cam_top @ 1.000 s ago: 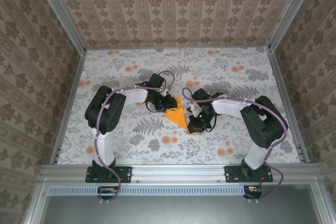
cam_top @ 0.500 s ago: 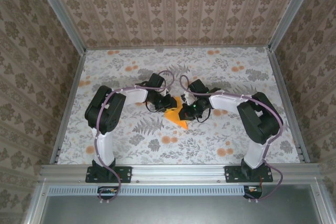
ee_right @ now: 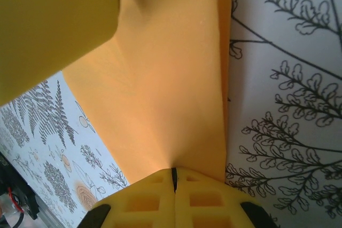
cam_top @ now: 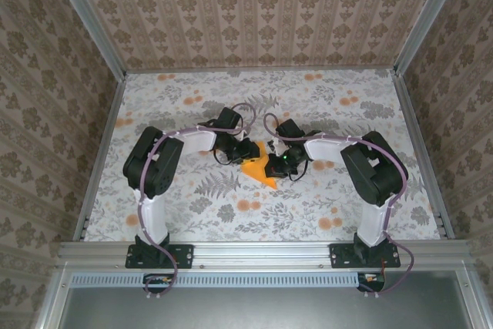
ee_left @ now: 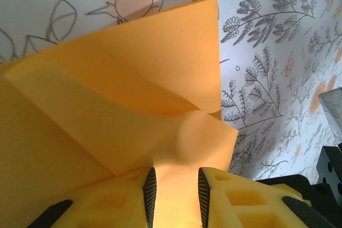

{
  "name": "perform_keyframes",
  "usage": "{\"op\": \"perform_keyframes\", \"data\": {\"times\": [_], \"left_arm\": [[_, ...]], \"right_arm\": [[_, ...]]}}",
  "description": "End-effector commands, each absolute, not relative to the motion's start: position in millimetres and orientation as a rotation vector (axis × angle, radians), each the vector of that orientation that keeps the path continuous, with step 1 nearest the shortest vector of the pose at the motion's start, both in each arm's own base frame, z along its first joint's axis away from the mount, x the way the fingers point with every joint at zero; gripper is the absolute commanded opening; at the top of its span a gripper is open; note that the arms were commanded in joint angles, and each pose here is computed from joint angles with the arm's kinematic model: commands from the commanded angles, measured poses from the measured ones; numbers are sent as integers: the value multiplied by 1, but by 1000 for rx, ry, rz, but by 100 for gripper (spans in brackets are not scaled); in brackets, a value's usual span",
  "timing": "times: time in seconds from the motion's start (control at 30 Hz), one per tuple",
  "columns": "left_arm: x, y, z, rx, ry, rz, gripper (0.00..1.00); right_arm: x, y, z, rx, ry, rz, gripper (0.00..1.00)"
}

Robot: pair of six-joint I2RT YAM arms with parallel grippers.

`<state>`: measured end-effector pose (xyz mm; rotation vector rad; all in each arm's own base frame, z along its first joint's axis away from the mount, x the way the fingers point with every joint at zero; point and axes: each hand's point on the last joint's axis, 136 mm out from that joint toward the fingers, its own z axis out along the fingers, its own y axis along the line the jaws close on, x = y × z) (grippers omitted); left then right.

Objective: Fold a paper plane with a square sheet of paper (fold left side to right side)
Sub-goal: Fourth fold the wing at the center of the table.

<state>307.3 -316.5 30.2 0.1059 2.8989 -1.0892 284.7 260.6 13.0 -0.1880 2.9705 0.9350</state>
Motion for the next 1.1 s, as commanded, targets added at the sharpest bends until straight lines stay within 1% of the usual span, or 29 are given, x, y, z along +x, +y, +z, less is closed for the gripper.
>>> {"op": "perform_keyframes", "data": {"times": [0.0,0.13,0.27,0.37,0.77,1.07], "left_arm": [[309,-318,54,210,2806,-1068,31],[295,-327,59,232,2810,-1140,24],[281,-336,51,246,2849,-1192,18],[278,-340,43,246,2877,-1199,15],[272,-333,18,196,2952,-1148,11],[294,-309,4,114,2944,-1043,9]], "right_arm": [[261,229,-25,-133,3129,731,0],[260,227,-27,-138,3133,722,0],[261,229,-26,-142,3129,729,0],[261,230,-26,-145,3131,731,0],[261,229,-26,-150,3140,715,0],[257,222,-28,-169,3173,650,0]]}}
